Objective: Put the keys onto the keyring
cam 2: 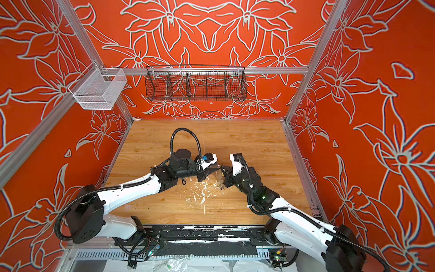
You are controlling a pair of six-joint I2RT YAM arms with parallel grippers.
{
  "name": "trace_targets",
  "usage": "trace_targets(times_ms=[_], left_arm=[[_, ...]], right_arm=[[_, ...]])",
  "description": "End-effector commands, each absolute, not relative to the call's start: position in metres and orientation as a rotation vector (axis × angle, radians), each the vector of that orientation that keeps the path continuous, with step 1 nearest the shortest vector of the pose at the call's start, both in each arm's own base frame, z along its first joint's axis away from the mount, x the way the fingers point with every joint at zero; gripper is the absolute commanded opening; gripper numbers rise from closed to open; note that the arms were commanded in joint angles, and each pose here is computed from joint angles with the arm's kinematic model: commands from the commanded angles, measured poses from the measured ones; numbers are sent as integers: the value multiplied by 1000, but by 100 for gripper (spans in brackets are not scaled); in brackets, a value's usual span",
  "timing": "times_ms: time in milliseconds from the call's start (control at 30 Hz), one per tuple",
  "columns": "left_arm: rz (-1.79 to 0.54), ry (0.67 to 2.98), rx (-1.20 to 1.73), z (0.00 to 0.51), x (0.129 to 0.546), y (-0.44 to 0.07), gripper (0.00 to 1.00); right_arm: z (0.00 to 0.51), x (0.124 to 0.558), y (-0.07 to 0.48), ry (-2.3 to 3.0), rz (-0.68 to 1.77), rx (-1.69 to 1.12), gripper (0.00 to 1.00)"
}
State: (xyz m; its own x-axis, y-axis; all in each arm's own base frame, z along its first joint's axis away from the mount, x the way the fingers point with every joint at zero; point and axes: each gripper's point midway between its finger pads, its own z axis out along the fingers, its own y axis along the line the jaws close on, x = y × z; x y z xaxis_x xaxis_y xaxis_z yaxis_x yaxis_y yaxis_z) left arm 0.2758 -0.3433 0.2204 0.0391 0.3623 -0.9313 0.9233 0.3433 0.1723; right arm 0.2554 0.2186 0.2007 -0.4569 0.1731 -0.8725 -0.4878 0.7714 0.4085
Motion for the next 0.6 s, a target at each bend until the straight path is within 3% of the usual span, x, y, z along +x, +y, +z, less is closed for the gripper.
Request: trace_targets(times_ms=[0,367,567], left_arm=[[-658,1514,1213,228,278,-347,26],[-657,1514,1213,228,278,-347,20],[-653,1510,1209,228,277,-346,4]], right_arm=[[215,254,225,1844,821,-258,0],[214,252,233,1846,842,-286,0],[210,253,232,1845,827,-283,0]])
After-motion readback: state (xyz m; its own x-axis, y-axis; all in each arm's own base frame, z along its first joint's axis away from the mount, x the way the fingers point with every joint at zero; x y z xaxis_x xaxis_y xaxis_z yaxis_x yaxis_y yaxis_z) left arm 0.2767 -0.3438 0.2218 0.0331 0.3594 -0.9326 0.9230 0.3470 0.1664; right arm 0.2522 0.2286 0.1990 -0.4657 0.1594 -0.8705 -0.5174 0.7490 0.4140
